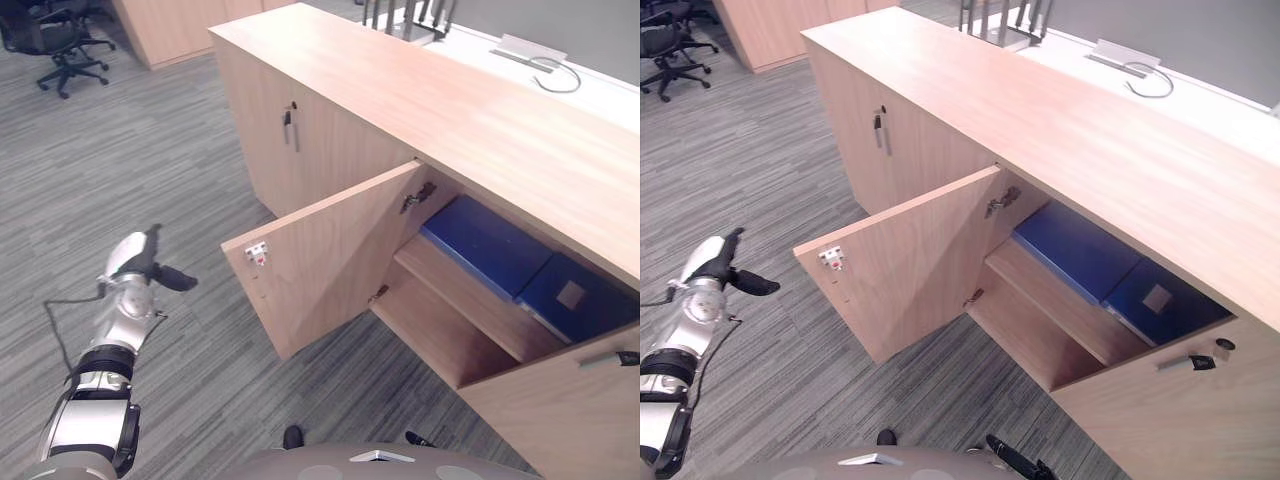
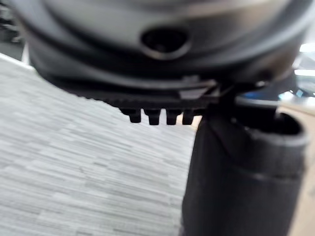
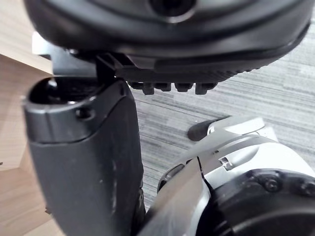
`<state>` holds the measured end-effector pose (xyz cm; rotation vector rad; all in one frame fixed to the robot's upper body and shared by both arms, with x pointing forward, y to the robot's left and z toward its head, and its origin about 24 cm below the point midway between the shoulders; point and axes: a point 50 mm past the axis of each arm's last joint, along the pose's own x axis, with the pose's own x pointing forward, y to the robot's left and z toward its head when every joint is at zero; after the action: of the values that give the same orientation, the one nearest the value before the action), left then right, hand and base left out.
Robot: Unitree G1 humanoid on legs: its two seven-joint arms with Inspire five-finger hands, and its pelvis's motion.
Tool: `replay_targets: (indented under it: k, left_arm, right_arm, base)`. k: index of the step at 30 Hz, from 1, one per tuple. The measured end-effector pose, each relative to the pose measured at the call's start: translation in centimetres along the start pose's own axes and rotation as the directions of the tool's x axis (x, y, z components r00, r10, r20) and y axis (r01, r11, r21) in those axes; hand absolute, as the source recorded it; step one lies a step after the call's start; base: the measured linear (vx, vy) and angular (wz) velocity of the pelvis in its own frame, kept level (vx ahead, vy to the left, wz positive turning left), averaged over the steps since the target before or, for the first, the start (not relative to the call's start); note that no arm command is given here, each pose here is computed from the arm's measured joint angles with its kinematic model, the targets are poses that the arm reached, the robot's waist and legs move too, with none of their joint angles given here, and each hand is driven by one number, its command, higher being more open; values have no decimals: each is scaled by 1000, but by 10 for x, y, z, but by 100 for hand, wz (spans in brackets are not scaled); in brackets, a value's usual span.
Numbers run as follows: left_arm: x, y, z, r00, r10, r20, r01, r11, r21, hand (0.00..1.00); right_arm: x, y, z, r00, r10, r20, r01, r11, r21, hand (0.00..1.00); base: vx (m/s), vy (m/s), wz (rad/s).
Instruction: Walk over to the cabinet, pick up the folder, carry it to the office cabinet, place the folder inside the office cabinet, then close the office cabinet door
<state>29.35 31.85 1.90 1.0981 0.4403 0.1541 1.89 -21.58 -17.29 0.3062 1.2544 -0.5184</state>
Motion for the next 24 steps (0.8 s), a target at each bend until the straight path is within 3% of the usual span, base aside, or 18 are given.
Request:
replay_targets:
  k: [3, 6, 11, 14, 16, 19, 24]
  left_arm:
    - [-2, -27, 23, 987, -115, 112, 91, 975, 204, 100]
    - [-10, -54, 45, 943, -249, 220, 126, 880, 458, 100]
    - [-30, -96, 59, 840, -455, 296, 159, 728, 666, 100]
    - [-50, -123, 82, 732, -576, 363, 155, 661, 734, 100]
    - [-64, -139, 100, 658, -623, 422, 154, 661, 735, 100]
    - [-78, -155, 122, 609, -637, 473, 183, 692, 698, 100]
    - [-104, -182, 146, 491, -711, 503, 238, 665, 708, 100]
  right_arm:
    - [0, -1, 2, 1000, 14, 3, -14, 1000, -28, 100]
    - [0, -3, 4, 1000, 21, 4, -21, 997, -71, 100]
    - [0, -9, 11, 999, 34, 19, -30, 986, -162, 100]
    - [0, -12, 19, 998, 59, 32, -50, 971, -234, 100]
    - [0, -13, 24, 996, 75, 41, -61, 958, -281, 100]
    - [0, -14, 30, 994, 102, 47, -80, 934, -348, 100]
    - [-2, -19, 47, 985, 168, 35, -119, 818, -563, 100]
  base:
    - [39, -3, -25]
    - [1, -12, -24]
    - [-15, 8, -14]
    - [-13, 22, -16]
    - [20, 12, -26]
    - [25, 1, -8]
    - [8, -3, -4]
